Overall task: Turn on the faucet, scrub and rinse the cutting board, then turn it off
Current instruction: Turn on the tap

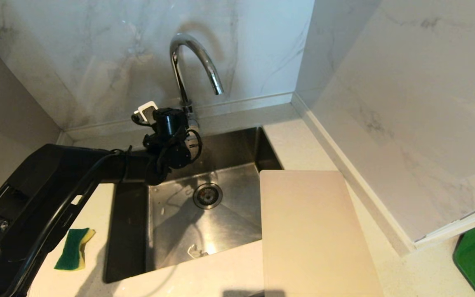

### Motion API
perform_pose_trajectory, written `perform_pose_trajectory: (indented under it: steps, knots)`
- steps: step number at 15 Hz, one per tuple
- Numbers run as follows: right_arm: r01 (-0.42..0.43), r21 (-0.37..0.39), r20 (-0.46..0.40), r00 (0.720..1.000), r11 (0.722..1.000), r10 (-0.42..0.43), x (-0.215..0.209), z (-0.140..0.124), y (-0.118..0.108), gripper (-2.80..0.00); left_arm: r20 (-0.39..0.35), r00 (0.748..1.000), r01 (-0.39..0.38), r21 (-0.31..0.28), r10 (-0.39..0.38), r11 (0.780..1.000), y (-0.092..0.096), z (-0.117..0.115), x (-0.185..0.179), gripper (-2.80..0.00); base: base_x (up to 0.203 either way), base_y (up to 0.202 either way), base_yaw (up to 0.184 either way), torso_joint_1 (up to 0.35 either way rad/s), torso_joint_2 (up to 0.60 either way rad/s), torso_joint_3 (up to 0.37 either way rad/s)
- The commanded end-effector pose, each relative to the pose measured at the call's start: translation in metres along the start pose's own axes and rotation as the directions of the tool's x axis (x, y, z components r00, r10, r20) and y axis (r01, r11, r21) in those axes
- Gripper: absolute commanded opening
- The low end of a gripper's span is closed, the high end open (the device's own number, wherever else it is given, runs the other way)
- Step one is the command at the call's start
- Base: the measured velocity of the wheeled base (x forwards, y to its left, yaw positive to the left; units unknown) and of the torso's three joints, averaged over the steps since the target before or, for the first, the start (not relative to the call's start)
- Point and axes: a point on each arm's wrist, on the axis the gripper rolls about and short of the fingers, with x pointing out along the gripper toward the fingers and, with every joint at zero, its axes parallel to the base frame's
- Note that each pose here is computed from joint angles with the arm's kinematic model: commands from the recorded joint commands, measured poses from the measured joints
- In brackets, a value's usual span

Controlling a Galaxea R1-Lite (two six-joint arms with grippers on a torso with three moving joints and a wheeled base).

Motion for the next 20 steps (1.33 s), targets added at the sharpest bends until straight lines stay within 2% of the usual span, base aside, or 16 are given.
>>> perform_pose_trajectory:
  steps: [1,5,15,18,20]
  knots:
    - [0.000,0.000,0.001,1.000,1.000,0.000,0.000,0.000,0.000,-2.80,-0.027,1.000,-0.017,-0.013,0.016,1.000,0.001,0.007,-0.005,0.00,0.000,0.000,0.000,0.000,0.00,0.000]
    - [0.000,0.000,0.001,1.000,1.000,0.000,0.000,0.000,0.000,-2.80,-0.080,0.996,-0.029,-0.022,0.027,0.999,0.001,0.005,-0.014,0.00,0.000,0.000,0.000,0.000,0.00,0.000]
    - [0.000,0.000,0.001,1.000,1.000,0.000,0.000,0.000,0.000,-2.80,-0.094,0.996,-0.014,-0.016,0.012,1.000,-0.001,0.008,-0.022,0.00,0.000,0.000,0.000,0.000,0.00,0.000]
    - [0.000,0.000,0.001,1.000,1.000,0.000,0.000,0.000,0.000,-2.80,-0.086,0.996,-0.007,-0.029,0.004,1.000,-0.003,0.016,-0.025,0.00,0.000,0.000,0.000,0.000,0.00,0.000]
    - [0.000,0.000,0.001,1.000,1.000,0.000,0.000,0.000,0.000,-2.80,-0.072,0.997,0.002,-0.046,-0.005,0.999,-0.005,0.031,-0.028,0.00,0.000,0.000,0.000,0.000,0.00,0.000]
